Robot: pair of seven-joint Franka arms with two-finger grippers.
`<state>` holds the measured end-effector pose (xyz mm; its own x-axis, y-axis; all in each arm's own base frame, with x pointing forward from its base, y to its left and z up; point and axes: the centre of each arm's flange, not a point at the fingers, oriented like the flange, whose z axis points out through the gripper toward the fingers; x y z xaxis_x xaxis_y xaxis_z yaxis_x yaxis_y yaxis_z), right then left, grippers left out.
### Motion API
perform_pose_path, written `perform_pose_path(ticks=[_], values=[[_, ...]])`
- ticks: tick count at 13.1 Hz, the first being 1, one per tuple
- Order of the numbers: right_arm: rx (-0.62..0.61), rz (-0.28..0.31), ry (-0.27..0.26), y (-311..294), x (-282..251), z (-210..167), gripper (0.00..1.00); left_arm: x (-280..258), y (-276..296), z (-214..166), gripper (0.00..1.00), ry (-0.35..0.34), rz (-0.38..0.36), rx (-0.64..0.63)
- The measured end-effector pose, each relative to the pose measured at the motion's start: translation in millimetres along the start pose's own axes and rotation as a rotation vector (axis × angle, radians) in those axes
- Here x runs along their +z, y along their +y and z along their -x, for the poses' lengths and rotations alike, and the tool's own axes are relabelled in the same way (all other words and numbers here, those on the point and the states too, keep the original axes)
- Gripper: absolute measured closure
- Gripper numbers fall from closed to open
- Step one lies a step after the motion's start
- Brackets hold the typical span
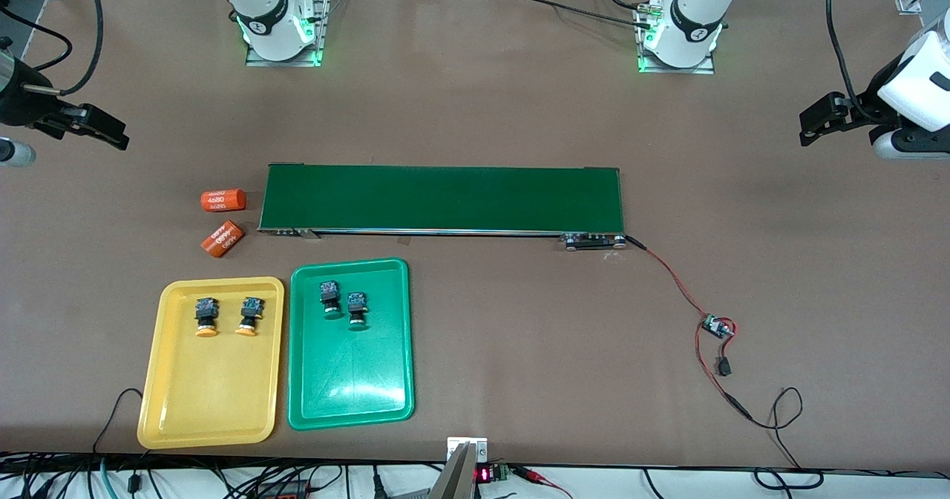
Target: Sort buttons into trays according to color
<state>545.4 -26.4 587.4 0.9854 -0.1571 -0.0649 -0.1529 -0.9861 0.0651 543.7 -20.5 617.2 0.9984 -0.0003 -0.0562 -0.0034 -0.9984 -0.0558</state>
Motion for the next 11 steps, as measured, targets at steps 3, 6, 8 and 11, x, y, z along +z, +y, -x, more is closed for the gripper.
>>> perform_pose_path(ticks=[3,6,8,11], values=[[-0.022,-0.063,-0.008,37,0,-3,0.00,0,0,0,0.00,0.000,0.000,0.000],[-0.051,-0.070,-0.013,36,-6,-4,0.00,0,0,0,0.00,0.000,0.000,0.000],[-0.086,-0.067,-0.022,16,-7,-2,0.00,0,0,0,0.00,0.000,0.000,0.000],[-0.097,-0.064,-0.053,10,-5,1,0.00,0,0,0,0.00,0.000,0.000,0.000]])
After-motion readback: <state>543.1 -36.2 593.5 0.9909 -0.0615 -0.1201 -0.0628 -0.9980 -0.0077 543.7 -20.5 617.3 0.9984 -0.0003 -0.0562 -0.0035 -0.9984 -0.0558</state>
